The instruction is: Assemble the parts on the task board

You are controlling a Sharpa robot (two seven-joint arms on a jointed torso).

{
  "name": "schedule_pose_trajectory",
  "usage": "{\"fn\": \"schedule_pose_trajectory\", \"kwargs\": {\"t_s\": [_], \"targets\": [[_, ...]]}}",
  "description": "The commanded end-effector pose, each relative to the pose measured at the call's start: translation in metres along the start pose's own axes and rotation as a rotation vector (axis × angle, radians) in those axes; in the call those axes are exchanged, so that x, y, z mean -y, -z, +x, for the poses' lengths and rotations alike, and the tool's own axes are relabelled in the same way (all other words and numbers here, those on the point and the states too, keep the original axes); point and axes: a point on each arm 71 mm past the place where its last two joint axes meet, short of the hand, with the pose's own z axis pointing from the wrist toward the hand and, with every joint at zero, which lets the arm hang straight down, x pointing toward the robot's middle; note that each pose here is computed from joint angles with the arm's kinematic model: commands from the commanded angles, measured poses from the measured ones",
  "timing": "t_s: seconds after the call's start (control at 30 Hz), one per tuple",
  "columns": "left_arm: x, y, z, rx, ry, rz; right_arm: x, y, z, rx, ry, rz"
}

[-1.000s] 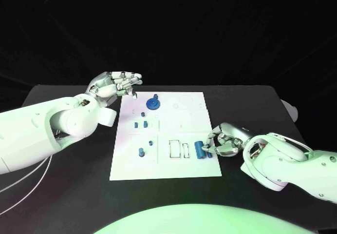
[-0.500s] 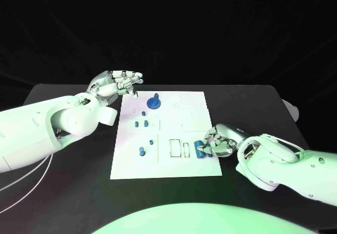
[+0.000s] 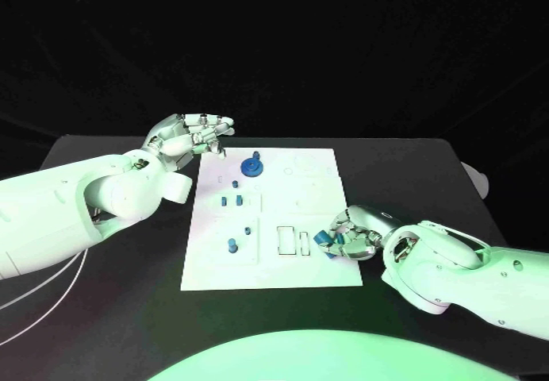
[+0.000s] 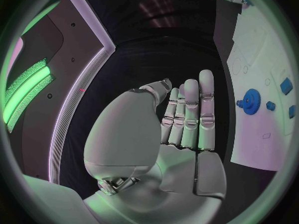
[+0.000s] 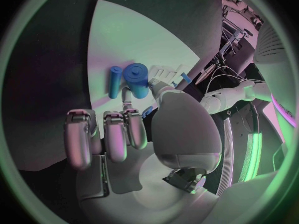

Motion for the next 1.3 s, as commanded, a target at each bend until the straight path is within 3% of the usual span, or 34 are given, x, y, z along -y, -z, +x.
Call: {"fn": "schedule_pose_trajectory", "kwargs": {"t_s": [0.03,0.57,0.83,1.03,1.3], "targets": [[0.0011,0.0000,0.0028,-0.021,0.007,0.008,0.000,0.000,0.004,-0.035,0.044,0.000],[0.0013,0.0016,0.0018,-0.021,0.008,0.003,-0.003,-0.003,0.008,-0.042,0.083,-0.007],[0.0011,0.0013,0.0018,-0.022,0.008,0.002,-0.008,0.001,0.004,0.021,0.032,-0.032],[0.0007,0.0003,0.0028,-0.025,0.009,0.002,-0.018,0.005,-0.010,0.089,-0.046,-0.060],[0.0003,-0.0006,0.0036,-0.027,0.009,0.002,-0.032,0.004,-0.020,0.093,-0.103,-0.081]]}}
